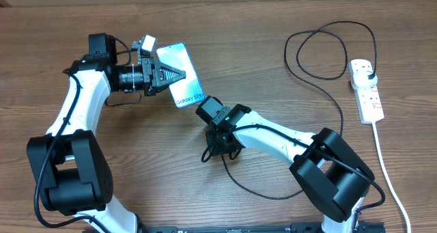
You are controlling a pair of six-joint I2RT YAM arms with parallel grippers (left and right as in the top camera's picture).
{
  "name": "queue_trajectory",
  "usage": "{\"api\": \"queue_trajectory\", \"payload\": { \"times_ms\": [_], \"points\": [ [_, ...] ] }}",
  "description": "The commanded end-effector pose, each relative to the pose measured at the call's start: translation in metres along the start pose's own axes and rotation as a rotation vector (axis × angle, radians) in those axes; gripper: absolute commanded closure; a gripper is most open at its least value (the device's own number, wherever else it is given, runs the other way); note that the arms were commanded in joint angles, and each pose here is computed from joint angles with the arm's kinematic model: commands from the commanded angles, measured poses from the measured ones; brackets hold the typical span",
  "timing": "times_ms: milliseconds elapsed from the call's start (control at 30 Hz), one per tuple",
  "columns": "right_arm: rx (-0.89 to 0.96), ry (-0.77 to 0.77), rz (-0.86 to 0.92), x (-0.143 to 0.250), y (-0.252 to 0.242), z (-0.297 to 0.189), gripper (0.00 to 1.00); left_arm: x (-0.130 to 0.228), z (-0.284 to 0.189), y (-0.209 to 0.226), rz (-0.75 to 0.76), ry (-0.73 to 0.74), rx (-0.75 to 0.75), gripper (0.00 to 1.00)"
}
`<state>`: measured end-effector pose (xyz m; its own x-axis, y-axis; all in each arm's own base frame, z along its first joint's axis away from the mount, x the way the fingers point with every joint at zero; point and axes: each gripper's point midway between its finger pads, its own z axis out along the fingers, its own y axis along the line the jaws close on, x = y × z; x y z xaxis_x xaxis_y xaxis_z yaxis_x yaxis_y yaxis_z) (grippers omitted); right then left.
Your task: Plug charger to phone and switch on socket
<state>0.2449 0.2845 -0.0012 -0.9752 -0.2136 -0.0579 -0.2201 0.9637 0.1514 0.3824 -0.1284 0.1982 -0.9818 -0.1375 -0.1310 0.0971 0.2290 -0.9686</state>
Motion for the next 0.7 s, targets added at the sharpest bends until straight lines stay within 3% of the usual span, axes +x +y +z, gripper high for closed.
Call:
{"api": "queue_trajectory", "payload": {
  "times_ms": [0,167,400,567,667],
  "points": [
    [-0.006,0.059,-0.012,0.009,0.000,0.013,0.96,-0.001,-0.001,-0.015,0.023,0.004,0.033,0.96],
    [-0.024,0.025,-0.038,0.009,0.003,-0.017,0.96,-0.001,-0.001,-0.015,0.022,0.004,0.033,0.96],
    [-0.189,-0.130,-0.172,0.013,0.025,-0.115,0.96,0.000,0.000,-0.017,0.037,0.007,0.039,0.96],
    [-0.378,-0.216,-0.281,0.037,0.043,-0.183,0.96,0.007,0.001,-0.050,0.206,0.035,0.230,0.96],
    [-0.406,-0.269,-0.307,0.048,0.041,-0.207,0.96,0.010,0.010,-0.055,0.241,0.059,0.245,0.96]
  ]
}}
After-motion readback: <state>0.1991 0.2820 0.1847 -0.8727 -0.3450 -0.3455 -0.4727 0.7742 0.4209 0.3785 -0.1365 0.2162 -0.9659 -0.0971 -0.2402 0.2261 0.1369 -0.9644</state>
